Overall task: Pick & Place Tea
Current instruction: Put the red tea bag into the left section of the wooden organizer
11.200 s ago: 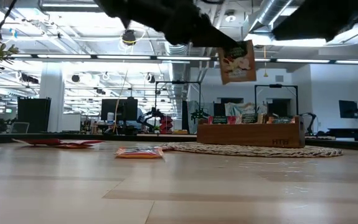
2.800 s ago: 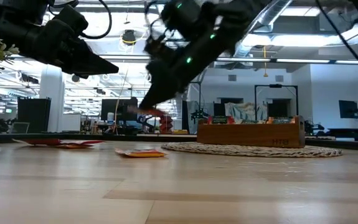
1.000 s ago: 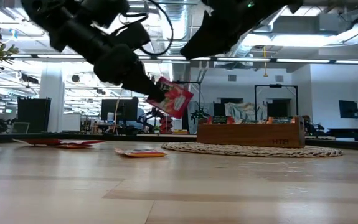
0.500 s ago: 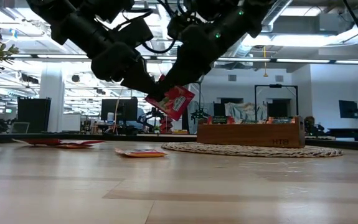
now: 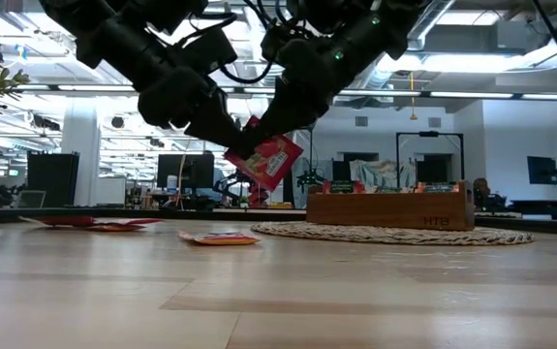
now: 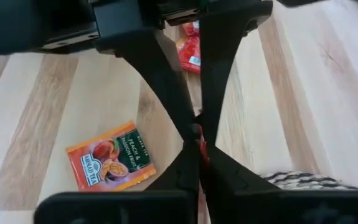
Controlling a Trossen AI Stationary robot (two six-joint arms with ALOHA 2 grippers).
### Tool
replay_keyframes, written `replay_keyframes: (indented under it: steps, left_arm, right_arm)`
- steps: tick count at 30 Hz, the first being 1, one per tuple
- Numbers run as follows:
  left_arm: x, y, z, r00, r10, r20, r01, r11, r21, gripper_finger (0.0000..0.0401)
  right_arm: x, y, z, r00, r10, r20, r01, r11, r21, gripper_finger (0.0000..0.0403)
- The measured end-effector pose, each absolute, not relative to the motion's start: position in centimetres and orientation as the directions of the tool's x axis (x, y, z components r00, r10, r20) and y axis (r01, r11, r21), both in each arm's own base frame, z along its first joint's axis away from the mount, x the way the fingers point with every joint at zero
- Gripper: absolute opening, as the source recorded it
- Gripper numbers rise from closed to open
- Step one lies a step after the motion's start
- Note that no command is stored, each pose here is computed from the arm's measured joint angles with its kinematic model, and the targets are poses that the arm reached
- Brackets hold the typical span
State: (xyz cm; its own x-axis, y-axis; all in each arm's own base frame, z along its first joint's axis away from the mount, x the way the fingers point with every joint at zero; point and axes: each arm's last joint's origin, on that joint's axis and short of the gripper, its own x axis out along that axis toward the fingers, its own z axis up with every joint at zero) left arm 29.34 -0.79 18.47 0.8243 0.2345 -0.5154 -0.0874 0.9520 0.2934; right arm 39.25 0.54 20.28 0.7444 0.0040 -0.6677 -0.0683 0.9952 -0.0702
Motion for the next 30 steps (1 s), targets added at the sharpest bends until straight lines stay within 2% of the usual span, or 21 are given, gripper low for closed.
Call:
replay_keyframes:
  steps: [8,13,18,23,26,30]
  left_arm:
    - [28.3,-0.6,18.6,0.746,0.390,-0.540,-0.170,0.895,0.412,0.0108]
    - [27.9,-0.6,18.8,0.767,0.367,-0.526,-0.173,0.908,0.382,0.0148]
    - [27.7,-0.5,18.6,0.828,0.324,-0.456,-0.162,0.919,0.360,0.0155]
    - [27.5,-0.4,18.7,0.910,0.270,-0.316,-0.169,0.935,0.313,0.0156]
    - [27.2,-0.4,18.9,0.950,0.242,-0.198,-0.182,0.943,0.278,0.0156]
    - [26.6,-0.7,19.1,0.986,0.146,-0.083,-0.124,0.965,0.231,0.0155]
  right_arm:
    - [38.1,0.3,18.2,0.753,-0.096,-0.651,0.066,0.995,-0.070,0.0001]
    - [36.4,0.7,17.0,0.855,-0.120,-0.505,0.113,0.993,-0.044,0.0000]
    - [33.7,1.6,16.8,0.935,-0.173,-0.308,0.167,0.985,-0.044,0.0000]
    - [32.0,2.5,17.0,0.982,-0.162,-0.101,0.156,0.986,-0.061,0.0000]
    - [31.6,3.0,17.1,0.988,-0.146,-0.042,0.142,0.987,-0.080,0.0000]
    - [31.5,3.4,17.5,0.991,-0.133,0.001,0.132,0.986,-0.106,0.0000]
